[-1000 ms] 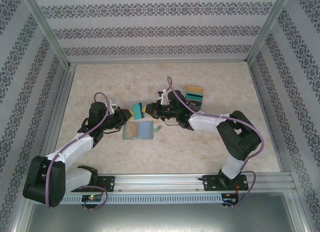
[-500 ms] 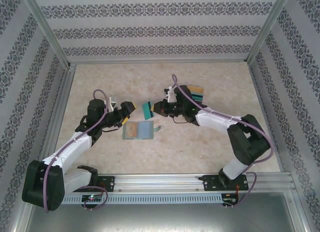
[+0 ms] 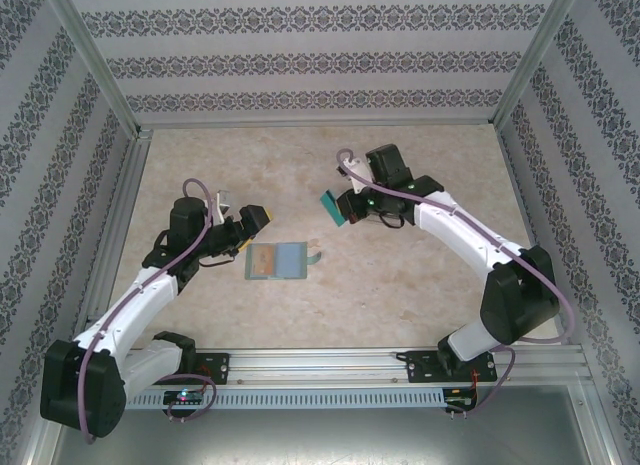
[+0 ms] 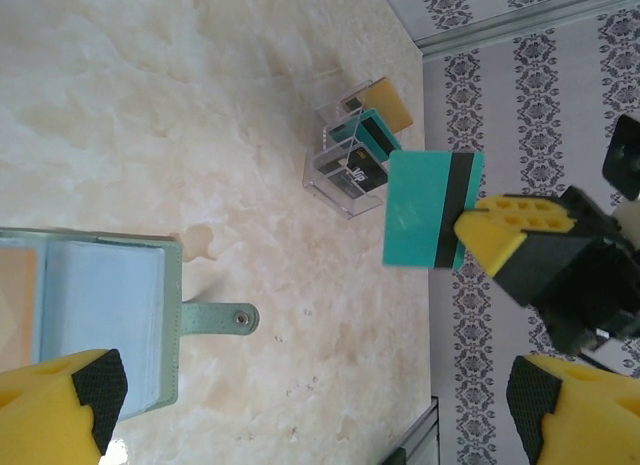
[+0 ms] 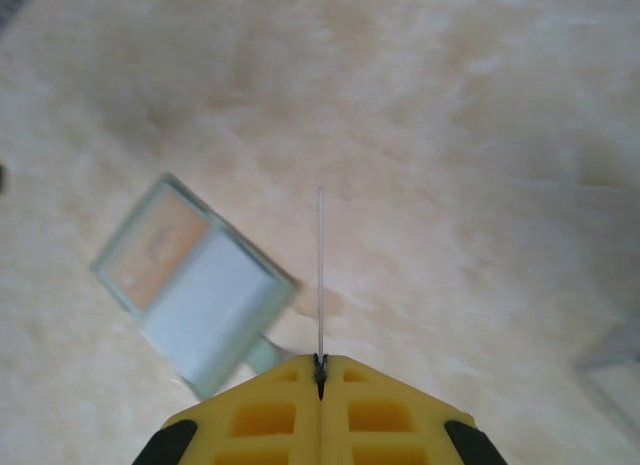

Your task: Take the credit cards out of the card holder

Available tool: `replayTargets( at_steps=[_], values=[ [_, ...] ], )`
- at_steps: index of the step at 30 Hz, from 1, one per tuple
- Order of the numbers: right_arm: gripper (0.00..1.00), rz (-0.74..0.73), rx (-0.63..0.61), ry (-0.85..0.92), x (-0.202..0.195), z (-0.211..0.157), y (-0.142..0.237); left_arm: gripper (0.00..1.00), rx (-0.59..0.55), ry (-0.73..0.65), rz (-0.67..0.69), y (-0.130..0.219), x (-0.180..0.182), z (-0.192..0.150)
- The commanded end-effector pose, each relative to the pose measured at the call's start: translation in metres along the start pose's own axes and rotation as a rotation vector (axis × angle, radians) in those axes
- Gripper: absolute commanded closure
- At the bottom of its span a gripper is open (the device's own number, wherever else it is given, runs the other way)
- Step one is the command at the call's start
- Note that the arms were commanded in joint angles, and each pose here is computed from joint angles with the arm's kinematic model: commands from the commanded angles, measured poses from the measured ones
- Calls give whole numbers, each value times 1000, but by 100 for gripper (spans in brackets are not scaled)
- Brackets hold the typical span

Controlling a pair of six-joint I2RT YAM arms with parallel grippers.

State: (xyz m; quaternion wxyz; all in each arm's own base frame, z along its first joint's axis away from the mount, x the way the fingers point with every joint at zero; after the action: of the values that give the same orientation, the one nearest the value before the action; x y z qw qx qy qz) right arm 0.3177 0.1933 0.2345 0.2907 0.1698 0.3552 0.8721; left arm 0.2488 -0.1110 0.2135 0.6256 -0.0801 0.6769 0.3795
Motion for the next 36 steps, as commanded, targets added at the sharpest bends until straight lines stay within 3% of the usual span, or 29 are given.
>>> replayTargets(
  at_steps=[1, 12, 20, 36],
  values=[
    [100, -106, 92, 139, -17, -6, 19, 1, -5, -35, -3, 8, -5, 0],
    [100, -434, 336, 609, -55, -27, 24, 1, 17, -69, -15, 12, -7, -5],
    [100, -445, 425, 838, -72, -35, 7, 1, 22, -73, -17, 13, -6, -6],
    [100, -364, 424, 822, -96, -42, -17, 1, 14, -73, 1, 15, -3, -8]
  ],
)
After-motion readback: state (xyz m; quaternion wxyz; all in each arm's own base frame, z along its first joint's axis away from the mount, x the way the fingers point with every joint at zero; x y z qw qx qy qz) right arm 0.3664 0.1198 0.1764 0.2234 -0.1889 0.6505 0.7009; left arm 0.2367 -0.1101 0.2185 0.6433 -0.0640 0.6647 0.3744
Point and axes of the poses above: each hand's point on the last joint's axis, 136 mm out from that joint toward the fingers, its own y axis back along the fingers, its own x axis along the line the jaws close on, z = x × y, the point moved 7 cm from there along y, back along the fingers, and after that the axes turned 15 degrees about y, right-handed, at the moved point
